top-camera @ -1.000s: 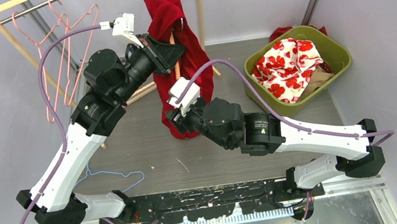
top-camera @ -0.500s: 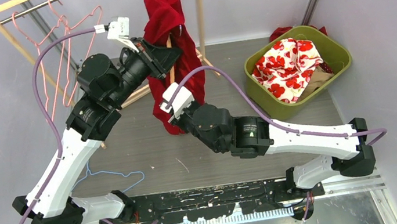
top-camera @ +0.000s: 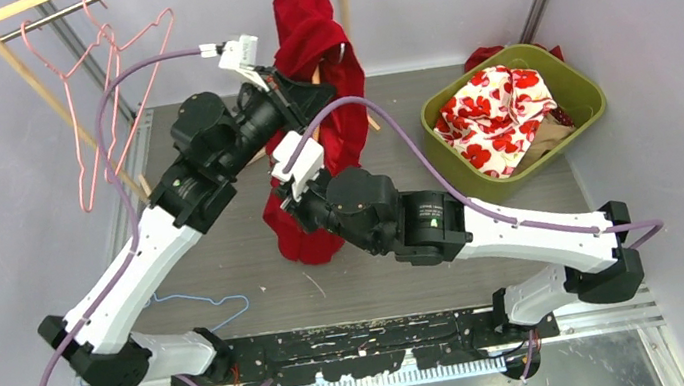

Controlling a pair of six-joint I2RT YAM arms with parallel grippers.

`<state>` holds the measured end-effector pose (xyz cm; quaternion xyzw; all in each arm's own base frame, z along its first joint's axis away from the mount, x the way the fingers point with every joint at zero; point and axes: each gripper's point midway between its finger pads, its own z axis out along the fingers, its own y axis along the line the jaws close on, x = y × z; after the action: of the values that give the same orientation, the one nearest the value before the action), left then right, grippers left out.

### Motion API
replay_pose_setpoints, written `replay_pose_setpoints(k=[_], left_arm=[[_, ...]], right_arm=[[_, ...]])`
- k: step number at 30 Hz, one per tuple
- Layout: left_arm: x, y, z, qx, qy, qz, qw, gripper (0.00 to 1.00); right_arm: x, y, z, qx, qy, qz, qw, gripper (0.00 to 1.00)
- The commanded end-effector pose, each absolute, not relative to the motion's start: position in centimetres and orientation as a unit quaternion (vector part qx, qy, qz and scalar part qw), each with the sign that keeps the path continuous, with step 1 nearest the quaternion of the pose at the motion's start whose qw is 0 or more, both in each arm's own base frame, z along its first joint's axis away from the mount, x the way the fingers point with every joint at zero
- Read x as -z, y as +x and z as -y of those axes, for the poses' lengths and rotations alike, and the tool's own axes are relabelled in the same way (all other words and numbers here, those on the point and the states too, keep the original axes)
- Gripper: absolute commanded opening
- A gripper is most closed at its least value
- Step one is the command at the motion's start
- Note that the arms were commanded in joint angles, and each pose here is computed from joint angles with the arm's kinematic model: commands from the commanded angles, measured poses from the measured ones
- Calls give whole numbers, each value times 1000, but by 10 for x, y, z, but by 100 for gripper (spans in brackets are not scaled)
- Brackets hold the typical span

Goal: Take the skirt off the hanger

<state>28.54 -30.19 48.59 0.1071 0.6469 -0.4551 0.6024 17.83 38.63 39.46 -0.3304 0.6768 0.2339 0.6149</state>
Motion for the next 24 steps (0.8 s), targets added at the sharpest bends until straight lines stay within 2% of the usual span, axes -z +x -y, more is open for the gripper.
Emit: replay_pose_setpoints(k=[1, 4, 10, 17, 19, 24], left_arm=[[-563, 284, 308, 508, 106, -525, 674, 0], [-588, 284, 308, 542, 78, -495, 674, 0], [-634, 266, 292, 606, 27, -445, 659, 0], [-653, 234, 261, 578, 41, -471, 665, 0], [-656, 219, 249, 572, 51, -480, 663, 0], [-654, 198, 227, 564, 46, -490, 663, 0]], right_arm=[[-415, 158, -410, -328, -304, -654, 610, 2], [-393, 163, -414, -334, -283, -656, 615, 2], [-329, 180, -410, -265, -278, -694, 609, 2], [-285, 193, -356, -145, -282, -731, 604, 5], [-277, 201, -329, -89, -279, -733, 613, 10], [-276, 226, -269, 49, -265, -721, 639, 43]])
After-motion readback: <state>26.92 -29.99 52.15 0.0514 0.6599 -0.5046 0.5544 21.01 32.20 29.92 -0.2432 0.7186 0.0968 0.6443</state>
